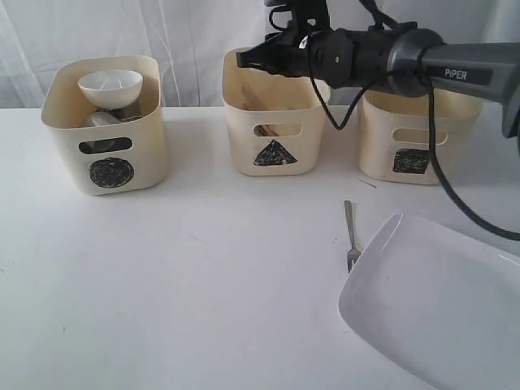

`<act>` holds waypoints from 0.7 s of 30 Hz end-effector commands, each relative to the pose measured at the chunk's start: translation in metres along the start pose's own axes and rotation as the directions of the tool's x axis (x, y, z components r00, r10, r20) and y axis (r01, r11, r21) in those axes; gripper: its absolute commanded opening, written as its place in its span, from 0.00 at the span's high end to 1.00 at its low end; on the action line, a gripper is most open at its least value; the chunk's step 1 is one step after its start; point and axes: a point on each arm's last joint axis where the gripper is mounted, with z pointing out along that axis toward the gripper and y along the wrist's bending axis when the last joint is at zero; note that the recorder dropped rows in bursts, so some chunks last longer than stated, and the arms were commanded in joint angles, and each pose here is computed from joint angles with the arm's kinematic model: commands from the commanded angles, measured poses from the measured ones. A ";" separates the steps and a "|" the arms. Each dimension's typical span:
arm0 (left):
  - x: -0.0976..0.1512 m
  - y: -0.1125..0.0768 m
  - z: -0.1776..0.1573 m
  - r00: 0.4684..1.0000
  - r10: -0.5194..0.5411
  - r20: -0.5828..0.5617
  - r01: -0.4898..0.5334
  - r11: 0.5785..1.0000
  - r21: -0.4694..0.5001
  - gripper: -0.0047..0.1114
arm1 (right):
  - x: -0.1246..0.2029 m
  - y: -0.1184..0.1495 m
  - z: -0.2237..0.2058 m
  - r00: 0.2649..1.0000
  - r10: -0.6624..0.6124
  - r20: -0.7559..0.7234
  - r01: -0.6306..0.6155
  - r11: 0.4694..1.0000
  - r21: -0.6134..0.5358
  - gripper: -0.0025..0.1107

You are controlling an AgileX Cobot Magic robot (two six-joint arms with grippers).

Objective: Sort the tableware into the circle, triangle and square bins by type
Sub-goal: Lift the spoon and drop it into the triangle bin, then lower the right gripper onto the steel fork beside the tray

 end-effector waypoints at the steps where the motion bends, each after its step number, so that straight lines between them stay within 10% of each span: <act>1: 0.001 0.000 0.000 1.000 -0.012 0.003 0.012 1.000 0.002 0.59 | -0.016 -0.001 -0.013 0.998 -0.048 -0.039 0.048 0.999 -0.012 0.70; 13: 0.001 0.000 0.000 1.000 -0.012 0.003 0.012 1.000 0.002 0.59 | 0.042 -0.002 -0.136 0.763 0.022 -0.646 -0.007 1.000 0.027 0.70; 21: 0.001 0.000 0.000 1.000 -0.012 0.003 0.012 1.000 0.002 0.59 | 0.080 0.001 -0.136 0.666 0.109 -0.738 -0.062 0.994 0.091 0.54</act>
